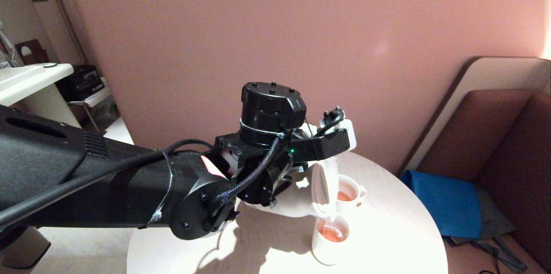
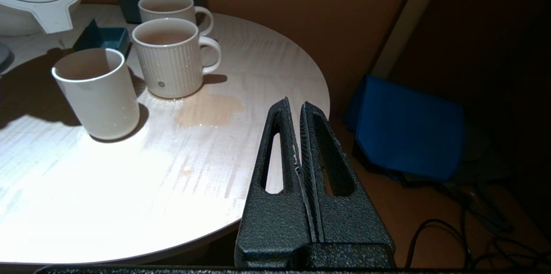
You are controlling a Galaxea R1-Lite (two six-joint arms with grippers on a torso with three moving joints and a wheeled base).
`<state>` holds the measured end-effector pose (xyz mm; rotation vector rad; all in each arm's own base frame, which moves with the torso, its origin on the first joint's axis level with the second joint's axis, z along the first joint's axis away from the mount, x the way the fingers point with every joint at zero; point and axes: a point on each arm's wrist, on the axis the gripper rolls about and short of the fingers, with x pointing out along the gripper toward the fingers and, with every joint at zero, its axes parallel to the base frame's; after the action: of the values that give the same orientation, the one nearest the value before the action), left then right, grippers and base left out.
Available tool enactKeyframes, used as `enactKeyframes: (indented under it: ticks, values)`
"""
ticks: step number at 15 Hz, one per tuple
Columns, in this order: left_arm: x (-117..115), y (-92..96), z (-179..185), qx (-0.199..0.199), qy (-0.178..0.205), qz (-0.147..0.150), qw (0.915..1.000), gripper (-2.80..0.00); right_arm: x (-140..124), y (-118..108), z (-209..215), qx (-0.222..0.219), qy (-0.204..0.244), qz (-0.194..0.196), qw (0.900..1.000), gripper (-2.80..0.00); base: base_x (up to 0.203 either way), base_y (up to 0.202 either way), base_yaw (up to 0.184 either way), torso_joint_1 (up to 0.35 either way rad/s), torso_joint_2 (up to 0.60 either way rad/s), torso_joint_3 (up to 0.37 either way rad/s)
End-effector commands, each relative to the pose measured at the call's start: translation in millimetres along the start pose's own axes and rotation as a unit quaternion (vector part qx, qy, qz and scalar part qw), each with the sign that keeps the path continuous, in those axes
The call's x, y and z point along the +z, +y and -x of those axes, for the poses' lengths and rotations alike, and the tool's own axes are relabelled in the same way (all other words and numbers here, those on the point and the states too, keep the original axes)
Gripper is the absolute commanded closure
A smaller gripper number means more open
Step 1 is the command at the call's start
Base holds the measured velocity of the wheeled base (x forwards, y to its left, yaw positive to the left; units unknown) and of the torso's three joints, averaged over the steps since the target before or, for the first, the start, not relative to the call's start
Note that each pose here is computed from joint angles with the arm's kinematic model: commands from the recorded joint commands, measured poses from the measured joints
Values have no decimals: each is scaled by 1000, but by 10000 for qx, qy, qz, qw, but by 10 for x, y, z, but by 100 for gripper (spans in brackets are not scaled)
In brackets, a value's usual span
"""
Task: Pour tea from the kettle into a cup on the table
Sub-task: Pour water into another cup
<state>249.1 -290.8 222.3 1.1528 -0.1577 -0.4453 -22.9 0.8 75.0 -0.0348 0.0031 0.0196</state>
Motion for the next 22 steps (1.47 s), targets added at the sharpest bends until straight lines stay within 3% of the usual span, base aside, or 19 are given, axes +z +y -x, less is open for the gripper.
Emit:
enactKeyframes:
  ticks: [1, 22]
  values:
    - [7, 9, -6, 34, -1, -21, 10000, 0, 0, 0, -1, 3, 6, 2, 10000, 0, 0, 0, 0, 0, 0, 0]
    - [84, 31, -70, 123, -80, -452, 9989, 0, 0, 0, -1, 3, 6, 2, 10000, 0, 0, 0, 0, 0, 0, 0]
